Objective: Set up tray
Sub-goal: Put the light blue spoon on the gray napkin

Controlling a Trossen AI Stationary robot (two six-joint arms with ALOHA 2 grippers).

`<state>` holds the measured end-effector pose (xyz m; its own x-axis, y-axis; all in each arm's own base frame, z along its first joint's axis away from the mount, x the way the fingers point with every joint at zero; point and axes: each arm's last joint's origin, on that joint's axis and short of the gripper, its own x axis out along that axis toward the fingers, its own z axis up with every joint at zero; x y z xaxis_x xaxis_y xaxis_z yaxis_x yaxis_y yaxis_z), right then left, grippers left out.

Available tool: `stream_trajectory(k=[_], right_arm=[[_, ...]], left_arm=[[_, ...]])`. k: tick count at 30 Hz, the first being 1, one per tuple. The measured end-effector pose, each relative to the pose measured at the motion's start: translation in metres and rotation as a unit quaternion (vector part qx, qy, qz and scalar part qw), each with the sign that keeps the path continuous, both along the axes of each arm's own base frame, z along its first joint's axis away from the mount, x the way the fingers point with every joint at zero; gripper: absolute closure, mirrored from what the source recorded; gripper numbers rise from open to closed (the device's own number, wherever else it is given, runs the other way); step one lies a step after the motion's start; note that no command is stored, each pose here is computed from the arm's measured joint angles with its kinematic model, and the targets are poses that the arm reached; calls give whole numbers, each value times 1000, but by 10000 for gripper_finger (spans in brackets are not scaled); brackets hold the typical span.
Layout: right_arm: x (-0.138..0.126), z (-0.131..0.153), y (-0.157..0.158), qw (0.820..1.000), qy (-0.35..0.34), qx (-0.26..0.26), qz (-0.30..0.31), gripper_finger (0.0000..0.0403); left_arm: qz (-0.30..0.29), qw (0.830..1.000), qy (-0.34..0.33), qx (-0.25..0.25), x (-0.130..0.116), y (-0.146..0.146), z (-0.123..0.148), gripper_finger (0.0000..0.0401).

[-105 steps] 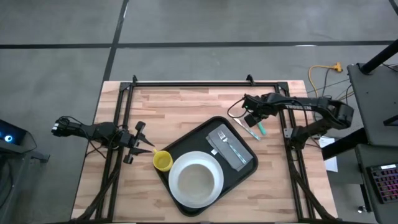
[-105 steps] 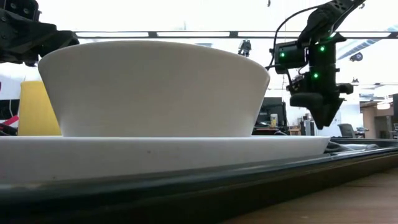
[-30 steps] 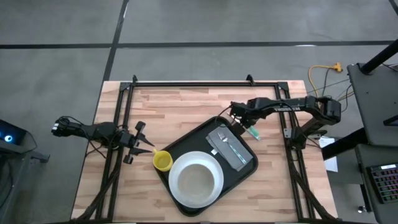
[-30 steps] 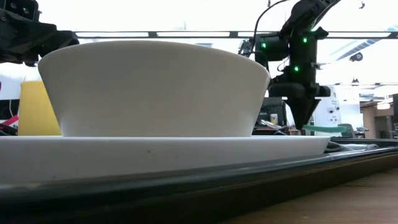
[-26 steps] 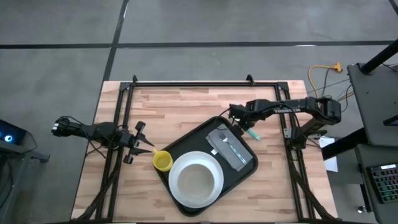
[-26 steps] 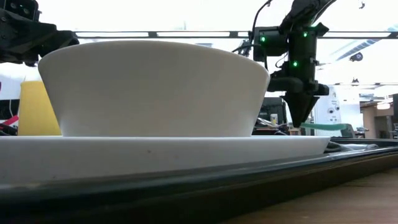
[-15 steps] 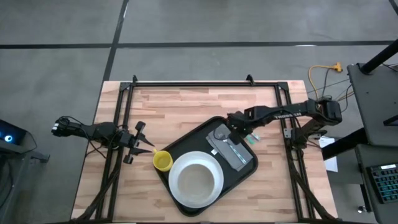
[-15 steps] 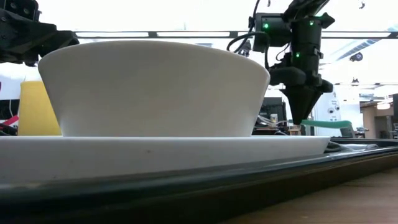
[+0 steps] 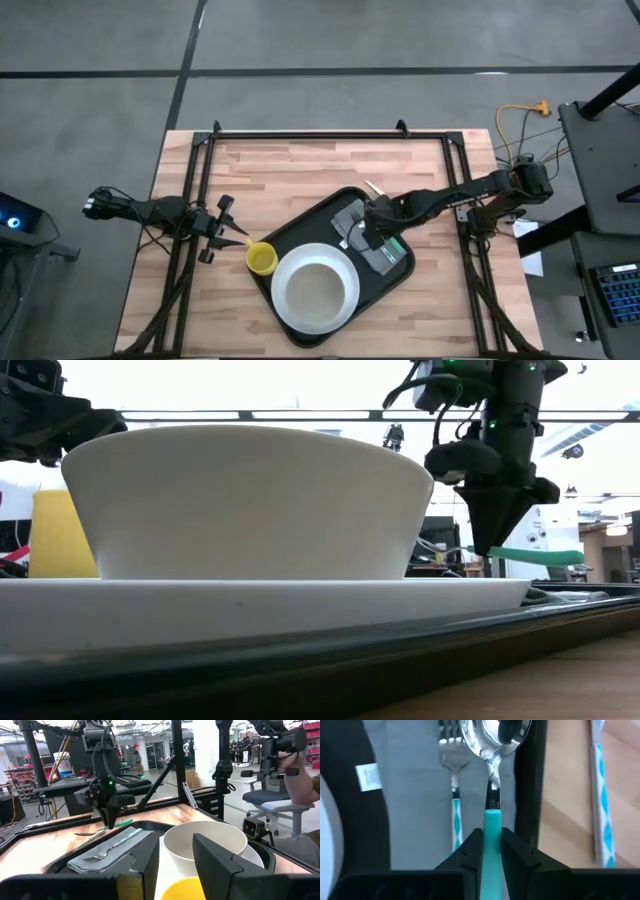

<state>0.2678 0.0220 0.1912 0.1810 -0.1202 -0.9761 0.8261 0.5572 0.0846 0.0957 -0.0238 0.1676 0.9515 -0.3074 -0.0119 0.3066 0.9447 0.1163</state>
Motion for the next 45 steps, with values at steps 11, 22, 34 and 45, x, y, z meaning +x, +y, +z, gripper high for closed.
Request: stream_trajectory(k=[11, 22, 34, 45], right_arm=[[11, -4, 15, 999, -44, 13, 15, 360], [20, -13, 22, 997, -57, 42, 14, 360], [39, -24, 27, 996, -47, 72, 40, 360], [52, -36, 29, 997, 9, 58, 42, 360]], left_arm=[[0, 1000, 0, 0, 0, 0, 0, 297], [0, 1000, 3, 1, 0, 0, 0, 297], [0, 1000, 16, 4, 2, 0, -3, 297], [0, 999, 34, 7, 5, -1, -6, 297]])
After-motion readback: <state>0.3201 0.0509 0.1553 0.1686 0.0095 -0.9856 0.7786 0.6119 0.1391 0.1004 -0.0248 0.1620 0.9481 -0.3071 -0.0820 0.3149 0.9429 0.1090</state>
